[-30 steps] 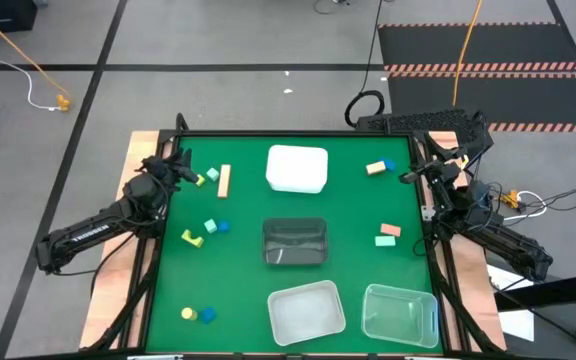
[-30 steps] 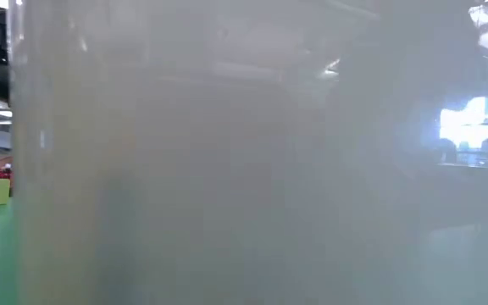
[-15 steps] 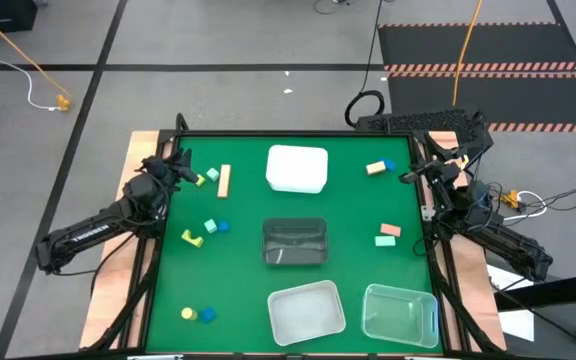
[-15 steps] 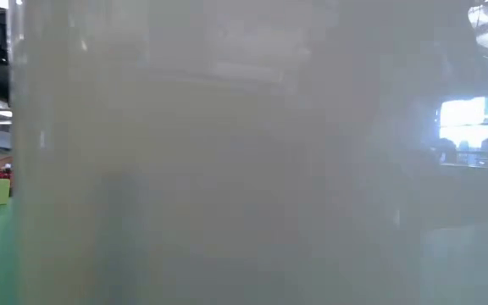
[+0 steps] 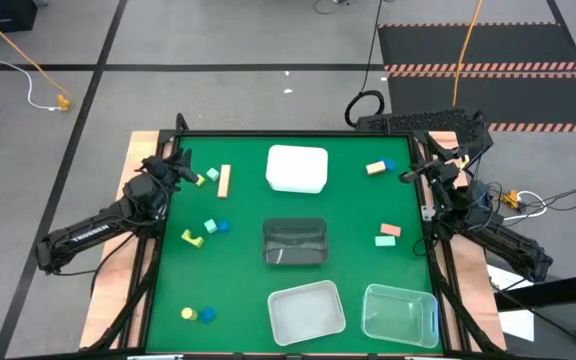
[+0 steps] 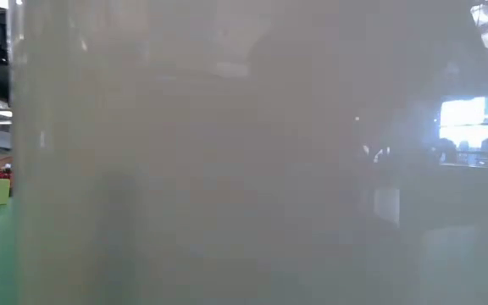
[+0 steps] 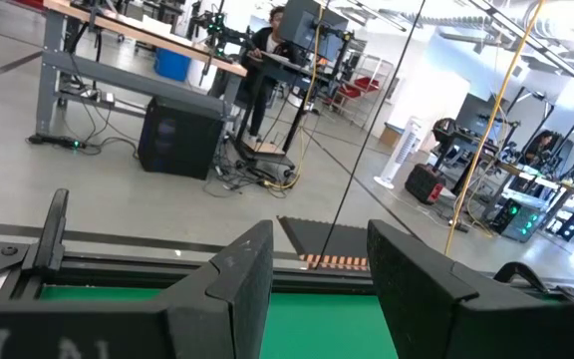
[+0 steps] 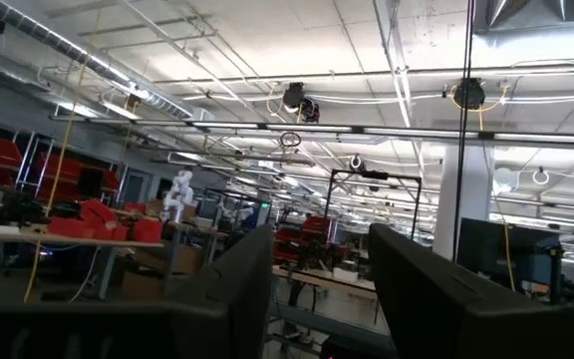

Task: Sort & place blocks by color
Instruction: Put the top right light brown block into the transparent bin

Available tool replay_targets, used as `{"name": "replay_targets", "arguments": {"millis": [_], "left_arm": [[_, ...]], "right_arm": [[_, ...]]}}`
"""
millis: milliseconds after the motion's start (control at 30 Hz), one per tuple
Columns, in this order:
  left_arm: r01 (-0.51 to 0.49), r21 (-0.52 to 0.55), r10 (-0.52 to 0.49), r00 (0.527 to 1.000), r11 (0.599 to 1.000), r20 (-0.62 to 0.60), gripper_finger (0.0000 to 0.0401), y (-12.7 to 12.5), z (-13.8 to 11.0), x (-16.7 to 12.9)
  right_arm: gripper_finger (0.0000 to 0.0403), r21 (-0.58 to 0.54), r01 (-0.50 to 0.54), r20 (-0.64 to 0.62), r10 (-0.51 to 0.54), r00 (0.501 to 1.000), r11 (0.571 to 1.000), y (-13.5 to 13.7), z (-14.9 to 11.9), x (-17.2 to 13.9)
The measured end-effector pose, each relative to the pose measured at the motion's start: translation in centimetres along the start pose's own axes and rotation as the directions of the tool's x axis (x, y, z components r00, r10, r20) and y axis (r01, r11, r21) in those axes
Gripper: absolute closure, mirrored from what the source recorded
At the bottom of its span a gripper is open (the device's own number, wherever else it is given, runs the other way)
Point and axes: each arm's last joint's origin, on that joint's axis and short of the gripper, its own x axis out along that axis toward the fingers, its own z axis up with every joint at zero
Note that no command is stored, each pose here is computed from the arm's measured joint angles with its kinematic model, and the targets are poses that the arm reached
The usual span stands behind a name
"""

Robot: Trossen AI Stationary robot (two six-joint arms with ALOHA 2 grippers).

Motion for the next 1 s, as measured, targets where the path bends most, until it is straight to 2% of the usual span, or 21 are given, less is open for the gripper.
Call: {"name": "replay_targets", "arguments": {"millis": [233, 667, 733, 767, 833, 900, 1000], "left_arm": [[0.0, 0.0, 0.0, 1.0, 1.0, 0.0, 0.0238, -0.01, 0.01, 0.0], [0.0, 0.0, 0.0, 1.0, 1.0, 0.0, 0.0238, 0.0, 0.0, 0.0], [0.0, 0.0, 0.0, 1.0, 1.0, 0.0, 0.0238, 0.0, 0.0, 0.0], [0.0, 0.0, 0.0, 1.0, 1.0, 0.0, 0.0238, 0.0, 0.01, 0.0], [0.0, 0.0, 0.0, 1.0, 1.0, 0.0, 0.0238, -0.01, 0.01, 0.0], [0.0, 0.0, 0.0, 1.0, 1.0, 0.0, 0.0238, 0.0, 0.0, 0.0], [0.0, 0.0, 0.0, 1.0, 1.0, 0.0, 0.0238, 0.0, 0.0, 0.0]], "right_arm": [[0.0245, 0.079, 0.0, 0.0, 0.0, 1.0, 0.997, 0.0, 0.01, 0.0], [0.0245, 0.083, -0.001, 0.004, 0.0, 1.0, 0.997, -0.01, 0.04, 0.0], [0.0245, 0.153, -0.001, 0.009, 0.0, 1.0, 0.988, -0.02, 0.08, 0.0], [0.0245, 0.221, -0.001, 0.01, -0.001, 1.0, 0.975, -0.03, 0.1, 0.0], [0.0245, 0.399, -0.004, 0.01, 0.0, 1.0, 0.917, -0.03, 0.1, 0.0], [0.0245, 0.586, -0.006, 0.01, 0.0, 1.0, 0.81, -0.03, 0.1, 0.0], [0.0245, 0.766, -0.007, 0.01, 0.0, 1.0, 0.643, -0.03, 0.09, 0.0]]}}
